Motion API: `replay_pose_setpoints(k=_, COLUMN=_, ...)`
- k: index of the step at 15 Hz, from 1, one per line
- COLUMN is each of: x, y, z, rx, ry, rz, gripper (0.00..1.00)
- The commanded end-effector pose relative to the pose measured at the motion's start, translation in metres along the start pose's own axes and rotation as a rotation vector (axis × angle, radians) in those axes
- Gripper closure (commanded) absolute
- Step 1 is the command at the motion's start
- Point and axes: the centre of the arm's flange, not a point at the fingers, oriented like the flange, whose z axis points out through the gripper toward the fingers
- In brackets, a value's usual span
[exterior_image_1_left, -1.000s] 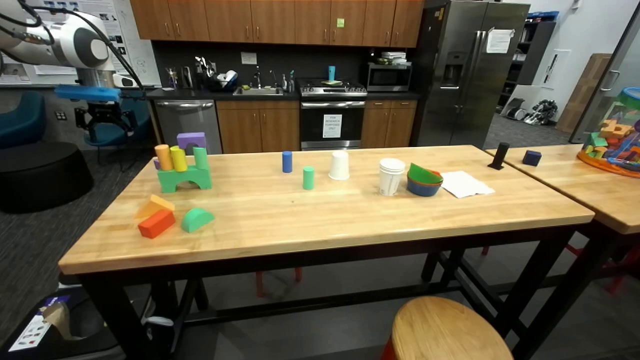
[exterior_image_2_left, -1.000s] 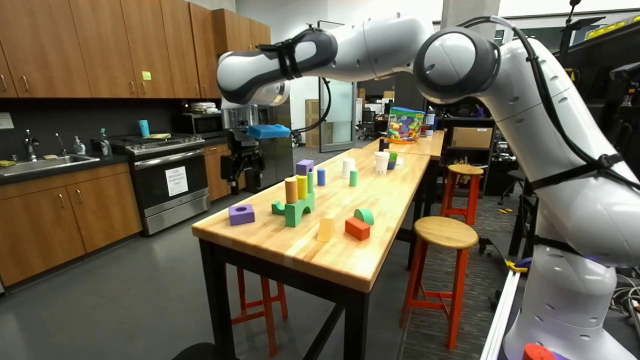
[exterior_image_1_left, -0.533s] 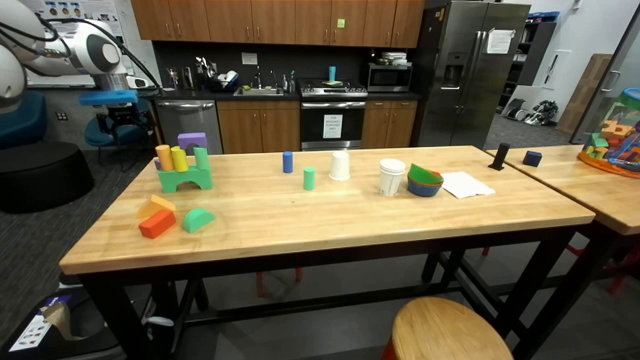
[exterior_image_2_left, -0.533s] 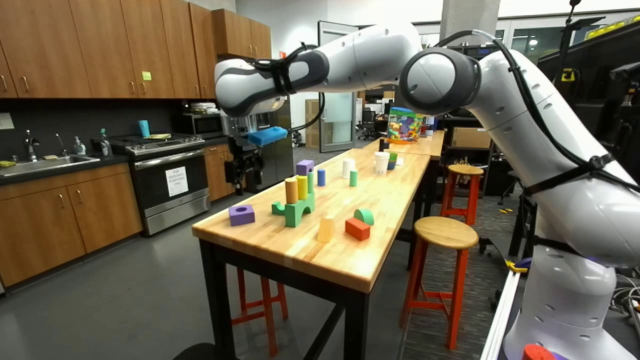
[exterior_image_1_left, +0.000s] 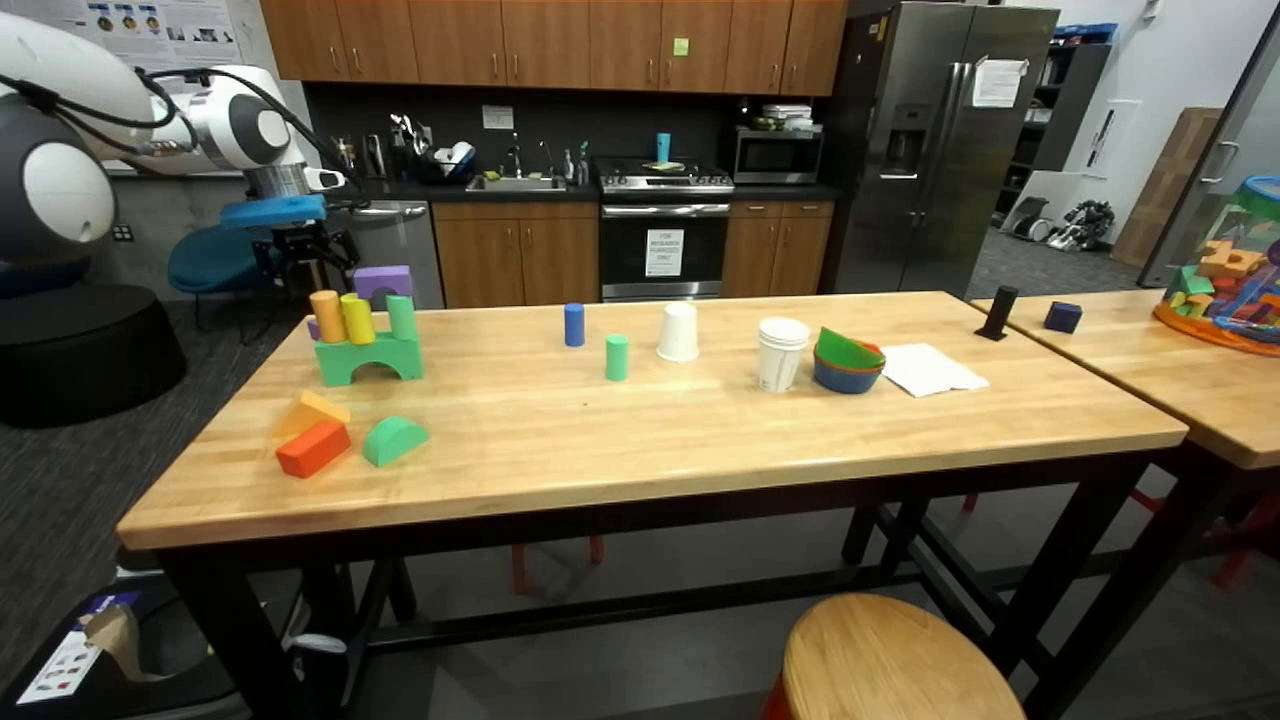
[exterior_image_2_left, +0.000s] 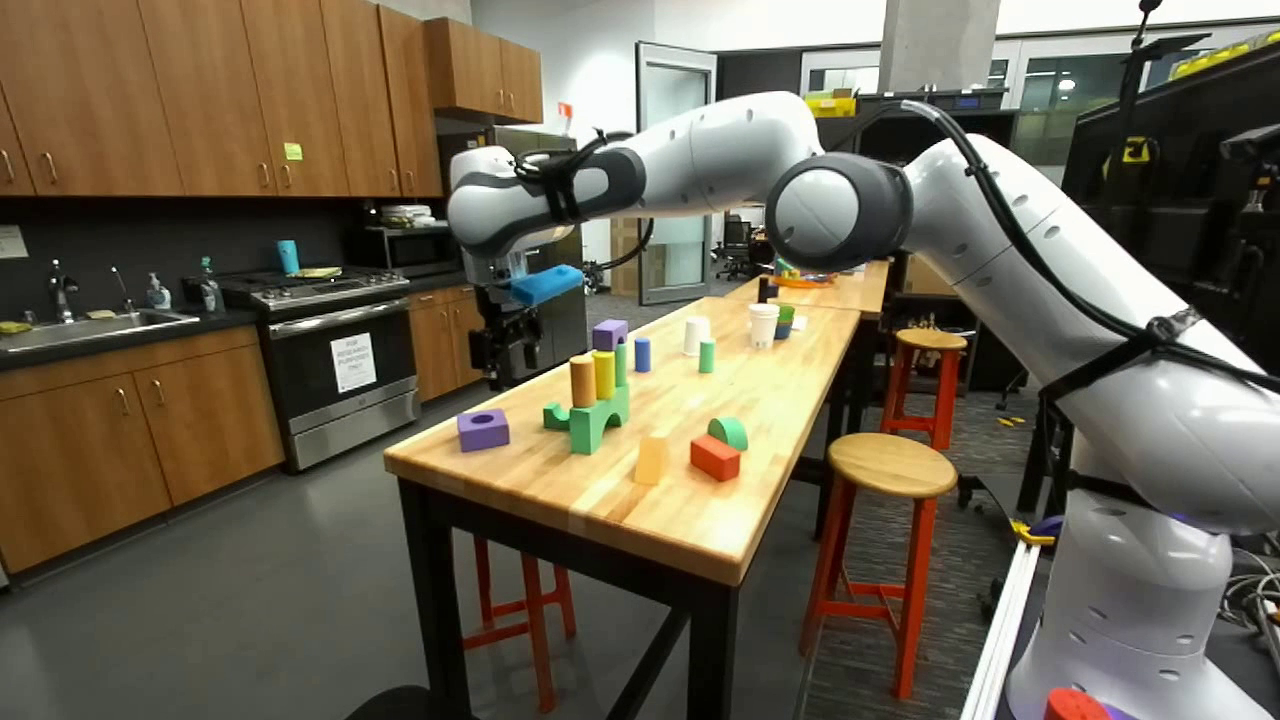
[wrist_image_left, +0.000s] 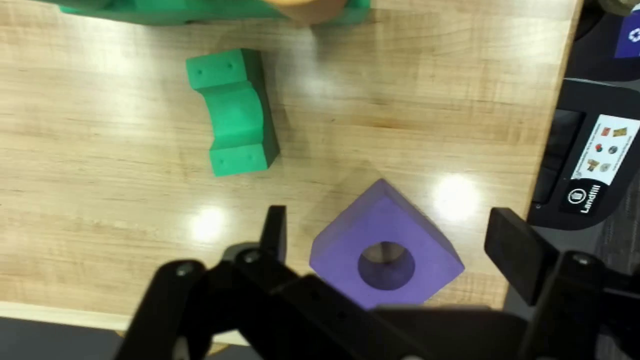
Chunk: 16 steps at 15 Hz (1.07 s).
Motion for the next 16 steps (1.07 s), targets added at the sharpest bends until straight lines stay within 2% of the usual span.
replay_pose_setpoints(k=1, x=0.022, y=0.018, z=-0.009, rx=-0.032, ry=0.016, rz=0.002, gripper=0.00)
replay_pose_setpoints(k=6, x=0.026, y=0.029, z=-0.014, rx=-0.037, ry=0.019, rz=-0.016, gripper=0.00)
replay_pose_setpoints(k=16, x=0.027, y=0.049, z=0.002, rx=-0.009, ry=-0.088, rz=-0.089, gripper=0.00)
